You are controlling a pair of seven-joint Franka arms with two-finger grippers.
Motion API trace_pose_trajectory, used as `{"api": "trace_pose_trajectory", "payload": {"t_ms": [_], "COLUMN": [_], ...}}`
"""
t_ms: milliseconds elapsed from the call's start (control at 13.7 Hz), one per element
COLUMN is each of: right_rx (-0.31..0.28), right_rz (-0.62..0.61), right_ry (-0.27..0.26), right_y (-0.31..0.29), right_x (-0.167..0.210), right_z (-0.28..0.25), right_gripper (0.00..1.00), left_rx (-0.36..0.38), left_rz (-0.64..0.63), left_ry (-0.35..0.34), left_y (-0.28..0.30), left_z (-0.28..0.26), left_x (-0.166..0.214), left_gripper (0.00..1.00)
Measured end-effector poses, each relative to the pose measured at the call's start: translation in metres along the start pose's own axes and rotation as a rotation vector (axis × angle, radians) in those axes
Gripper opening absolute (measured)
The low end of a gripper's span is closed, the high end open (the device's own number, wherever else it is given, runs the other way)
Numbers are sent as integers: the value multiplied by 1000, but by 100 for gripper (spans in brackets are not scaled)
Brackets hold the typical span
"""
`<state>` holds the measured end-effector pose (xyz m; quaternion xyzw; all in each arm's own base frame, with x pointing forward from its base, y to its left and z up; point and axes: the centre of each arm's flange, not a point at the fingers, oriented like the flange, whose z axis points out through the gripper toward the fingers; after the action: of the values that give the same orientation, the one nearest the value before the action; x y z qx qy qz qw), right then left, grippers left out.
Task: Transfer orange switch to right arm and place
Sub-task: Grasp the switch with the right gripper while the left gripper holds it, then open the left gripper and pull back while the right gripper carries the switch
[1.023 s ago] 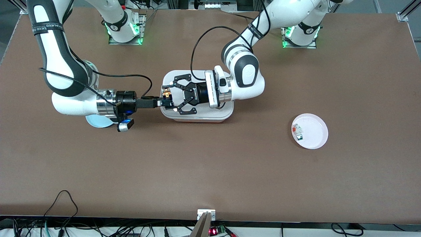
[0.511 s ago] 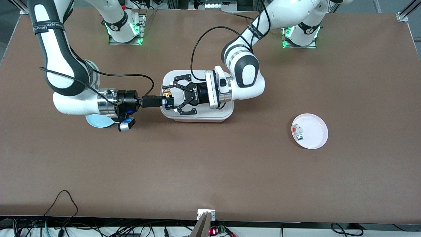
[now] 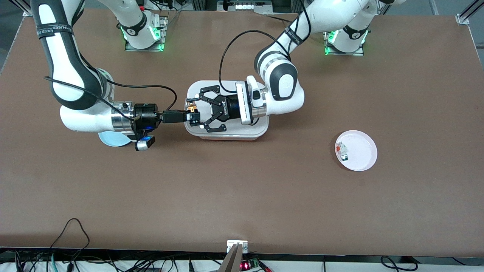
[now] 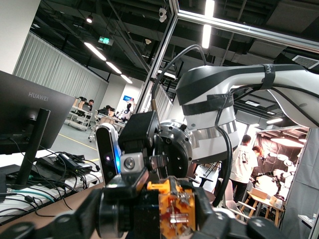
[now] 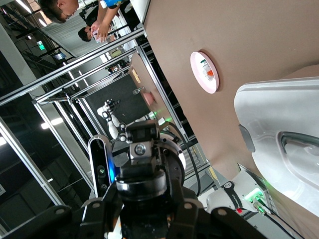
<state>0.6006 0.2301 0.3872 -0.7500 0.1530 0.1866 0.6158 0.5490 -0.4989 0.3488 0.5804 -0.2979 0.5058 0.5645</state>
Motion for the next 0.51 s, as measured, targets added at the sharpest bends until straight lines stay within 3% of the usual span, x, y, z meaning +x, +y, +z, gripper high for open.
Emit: {"api": "trace_pose_trajectory", "payload": {"t_ms": [73,292,511], "right_rx": [0,-1,-27], "right_rz": [1,3,-12], "right_ry": [1,15,14], "right_y": [0,0,1], "right_x": [0,2,2], "right_z": [0,-2,-3], "right_gripper": [43,42,42], "left_rx": [3,13,-6], "left_rz": [2,-11,-29], "left_ry": [3,12,-42], "left_y": [-2,-13,-30], "left_z": [-1,-10,-29], "left_x": [2,18,46], "left_gripper": [100,100,100]}}
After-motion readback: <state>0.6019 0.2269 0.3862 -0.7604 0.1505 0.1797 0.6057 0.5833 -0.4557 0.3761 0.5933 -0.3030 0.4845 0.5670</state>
